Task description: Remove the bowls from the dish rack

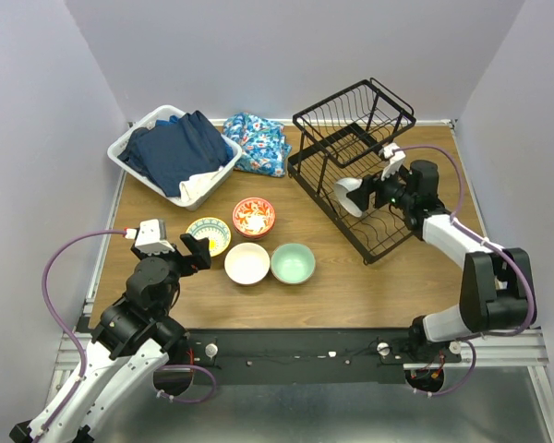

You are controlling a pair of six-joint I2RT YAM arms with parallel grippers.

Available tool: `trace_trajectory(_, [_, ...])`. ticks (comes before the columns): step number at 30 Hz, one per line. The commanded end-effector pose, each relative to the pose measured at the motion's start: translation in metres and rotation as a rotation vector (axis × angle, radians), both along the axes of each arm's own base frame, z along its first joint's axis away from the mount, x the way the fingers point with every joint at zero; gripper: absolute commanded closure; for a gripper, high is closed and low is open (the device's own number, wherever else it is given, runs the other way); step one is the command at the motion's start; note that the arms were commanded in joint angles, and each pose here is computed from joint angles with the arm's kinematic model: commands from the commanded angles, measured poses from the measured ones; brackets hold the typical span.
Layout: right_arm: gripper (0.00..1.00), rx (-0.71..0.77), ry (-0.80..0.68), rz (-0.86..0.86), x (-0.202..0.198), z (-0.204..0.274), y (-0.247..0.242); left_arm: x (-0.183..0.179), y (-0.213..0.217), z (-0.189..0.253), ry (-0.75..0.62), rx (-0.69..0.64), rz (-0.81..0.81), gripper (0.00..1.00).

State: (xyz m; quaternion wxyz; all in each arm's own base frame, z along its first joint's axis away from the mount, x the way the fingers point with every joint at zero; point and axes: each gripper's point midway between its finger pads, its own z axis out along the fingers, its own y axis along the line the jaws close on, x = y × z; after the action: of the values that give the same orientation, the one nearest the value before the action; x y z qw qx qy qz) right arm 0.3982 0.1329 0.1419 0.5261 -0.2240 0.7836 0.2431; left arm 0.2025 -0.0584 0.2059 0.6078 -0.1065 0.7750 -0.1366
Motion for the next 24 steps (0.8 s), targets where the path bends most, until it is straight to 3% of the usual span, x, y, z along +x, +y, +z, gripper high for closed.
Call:
trace_trajectory(1, [0.58,0.005,-0.058,-0.072,0.0,0.024,-0.007,0.002,0.001,0.003,-0.024,-0.002,0.006,0.01])
trace_trajectory(7, [0.63,0.074,-0.007,-0.145,-0.011,0.026,-0.011,0.004,-0.005,0.001,-0.012,0.006,-0.022,0.01])
trace_trajectory(15, [0.66,0.033,0.112,-0.276,-0.02,0.003,-0.031,0.006,-0.015,-0.005,0.016,0.023,-0.066,0.01])
trace_trajectory(24, [0.56,-0.008,0.145,-0.422,-0.019,-0.002,-0.054,0.006,-0.018,-0.007,0.024,0.026,-0.08,0.01])
